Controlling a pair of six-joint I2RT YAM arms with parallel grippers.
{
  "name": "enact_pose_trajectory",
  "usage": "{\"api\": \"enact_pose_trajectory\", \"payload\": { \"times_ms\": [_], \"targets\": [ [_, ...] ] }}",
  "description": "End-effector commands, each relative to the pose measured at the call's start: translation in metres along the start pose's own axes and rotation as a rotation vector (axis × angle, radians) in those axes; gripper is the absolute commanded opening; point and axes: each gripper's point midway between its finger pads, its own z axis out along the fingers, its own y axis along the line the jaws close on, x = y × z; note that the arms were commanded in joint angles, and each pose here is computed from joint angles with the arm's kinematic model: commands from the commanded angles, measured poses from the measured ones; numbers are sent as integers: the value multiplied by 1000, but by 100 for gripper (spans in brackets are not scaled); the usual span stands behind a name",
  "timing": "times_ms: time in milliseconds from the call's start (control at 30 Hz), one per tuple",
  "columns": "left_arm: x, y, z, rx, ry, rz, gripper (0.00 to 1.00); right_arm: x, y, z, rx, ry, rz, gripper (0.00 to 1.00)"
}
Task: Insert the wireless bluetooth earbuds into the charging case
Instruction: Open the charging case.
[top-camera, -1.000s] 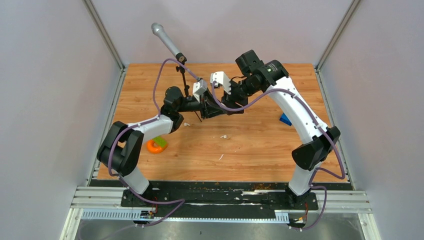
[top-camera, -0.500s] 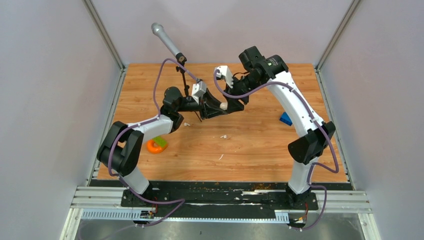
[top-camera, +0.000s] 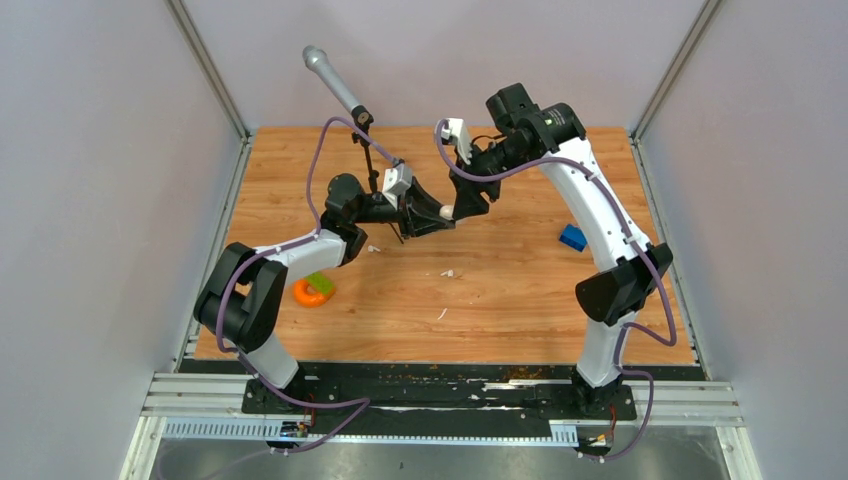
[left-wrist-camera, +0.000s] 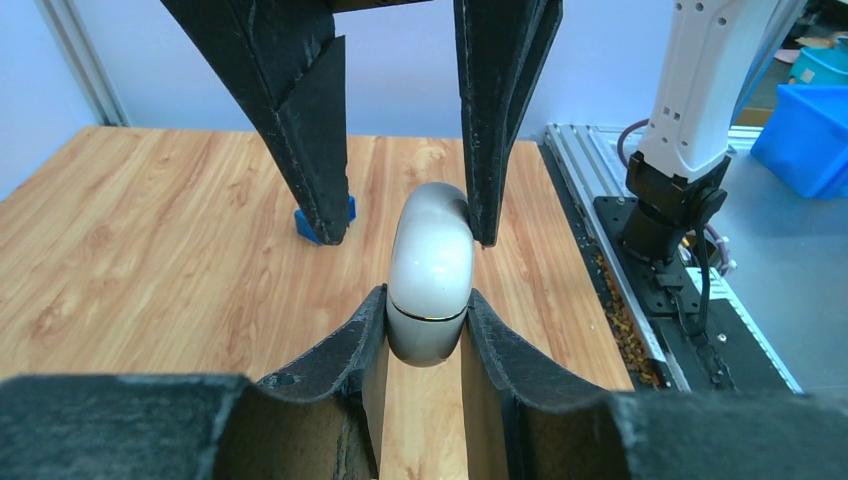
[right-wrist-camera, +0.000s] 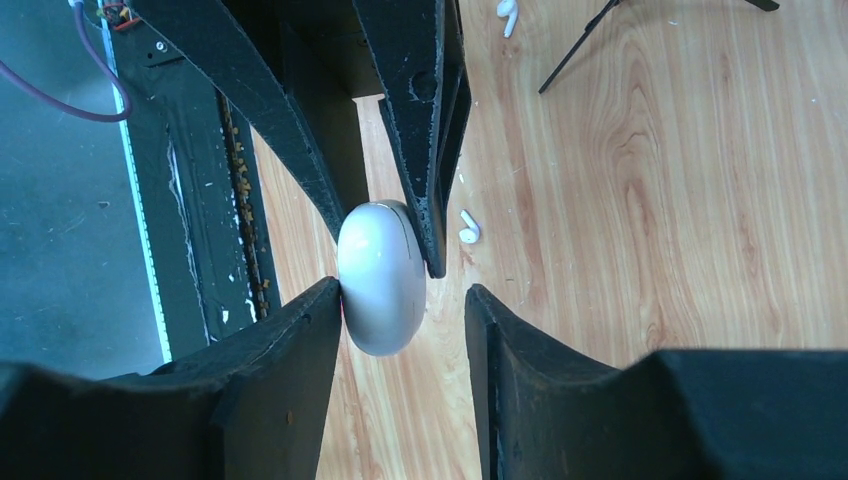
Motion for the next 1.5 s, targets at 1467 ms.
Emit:
{"api": "enact_pose_trajectory", "payload": {
  "times_ms": [1467],
  "targets": [
    [-25,3,9,17,-45,53,0,-16,-19,-19,14,-101,-5,49]
  ]
}}
